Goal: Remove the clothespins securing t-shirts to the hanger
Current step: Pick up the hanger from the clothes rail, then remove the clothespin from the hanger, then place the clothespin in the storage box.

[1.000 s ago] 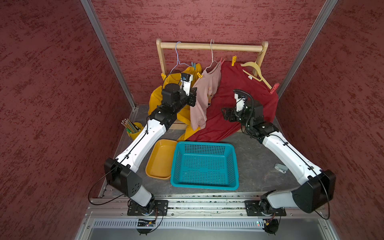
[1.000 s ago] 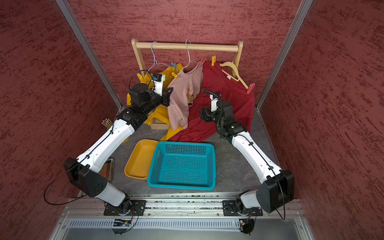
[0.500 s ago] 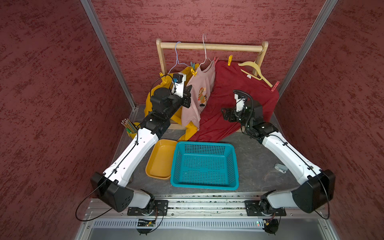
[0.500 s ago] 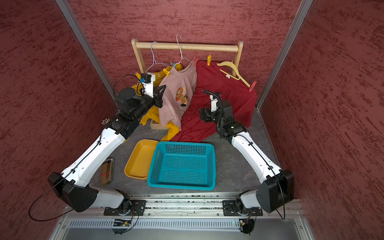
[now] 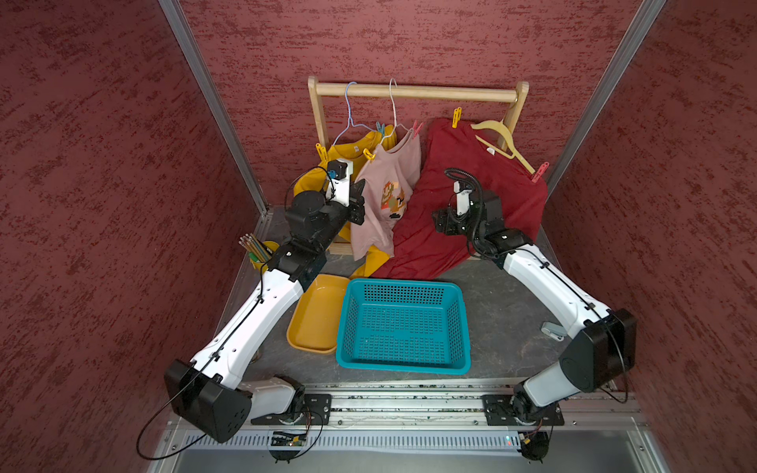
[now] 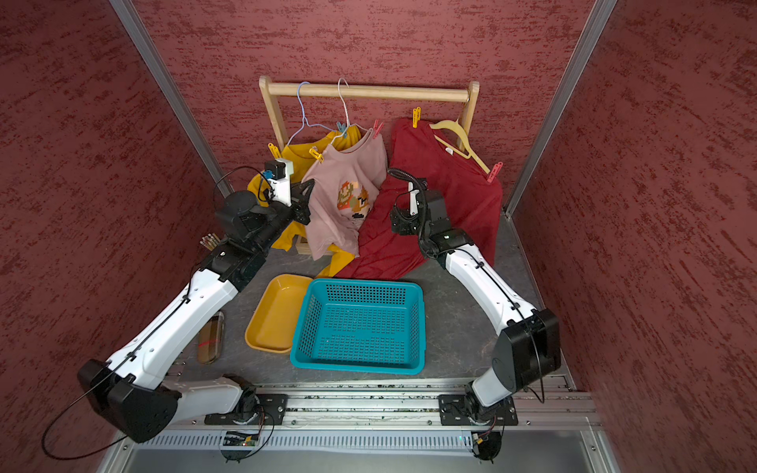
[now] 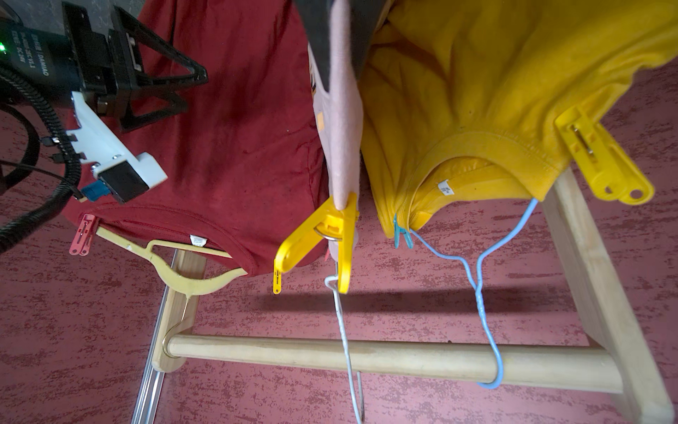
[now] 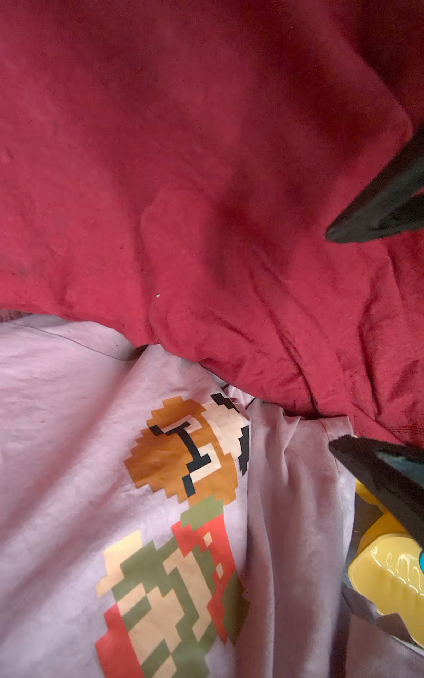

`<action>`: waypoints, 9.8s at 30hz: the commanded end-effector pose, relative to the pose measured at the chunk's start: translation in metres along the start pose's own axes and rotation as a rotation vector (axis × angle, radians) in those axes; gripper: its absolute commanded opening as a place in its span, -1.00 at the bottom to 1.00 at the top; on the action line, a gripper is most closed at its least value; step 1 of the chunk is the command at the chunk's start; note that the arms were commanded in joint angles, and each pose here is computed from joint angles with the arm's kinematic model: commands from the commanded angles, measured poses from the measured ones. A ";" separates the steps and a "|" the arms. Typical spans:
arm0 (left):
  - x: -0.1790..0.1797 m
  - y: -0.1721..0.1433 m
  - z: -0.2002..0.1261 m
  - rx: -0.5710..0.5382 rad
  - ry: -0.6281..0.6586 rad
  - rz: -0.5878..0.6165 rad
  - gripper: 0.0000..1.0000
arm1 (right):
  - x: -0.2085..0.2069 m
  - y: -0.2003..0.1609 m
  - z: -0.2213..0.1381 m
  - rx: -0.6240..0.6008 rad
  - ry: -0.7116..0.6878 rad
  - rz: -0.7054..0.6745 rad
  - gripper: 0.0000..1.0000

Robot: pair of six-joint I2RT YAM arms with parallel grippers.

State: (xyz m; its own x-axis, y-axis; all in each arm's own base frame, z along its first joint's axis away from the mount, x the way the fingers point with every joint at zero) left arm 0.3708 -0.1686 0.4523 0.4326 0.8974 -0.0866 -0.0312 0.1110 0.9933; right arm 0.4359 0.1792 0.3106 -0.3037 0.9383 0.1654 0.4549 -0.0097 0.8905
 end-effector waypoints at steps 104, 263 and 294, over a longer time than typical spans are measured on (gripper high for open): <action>-0.070 0.210 -0.165 -0.311 -0.682 -0.234 -1.00 | -0.017 0.004 -0.221 -0.266 -0.061 0.104 0.69; -0.088 -0.105 -0.182 0.328 -0.784 0.059 -1.00 | 0.165 0.013 -0.173 -0.249 0.731 -0.362 -1.00; 0.093 -0.242 -0.202 0.598 0.501 -0.677 -1.00 | 0.102 0.061 -0.194 -0.457 0.301 -0.260 -1.00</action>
State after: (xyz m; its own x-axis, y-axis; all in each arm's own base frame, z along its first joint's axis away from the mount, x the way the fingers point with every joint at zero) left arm 0.2340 -0.0404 0.1922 -0.1085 0.8562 -0.5052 0.6499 0.4456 0.6157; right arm 0.2671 0.2100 0.4534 -0.6324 0.7735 -0.0418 -0.0292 0.0300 0.9991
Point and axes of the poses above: each gripper's point midway between its finger pads, its own z axis out along the fingers, its own x axis along the line the jaws close on, y = z × x, the point moved 2 cm from there along -z, back along the fingers, and after that the axes turned 5 degrees about -z, right-handed, at the moved point
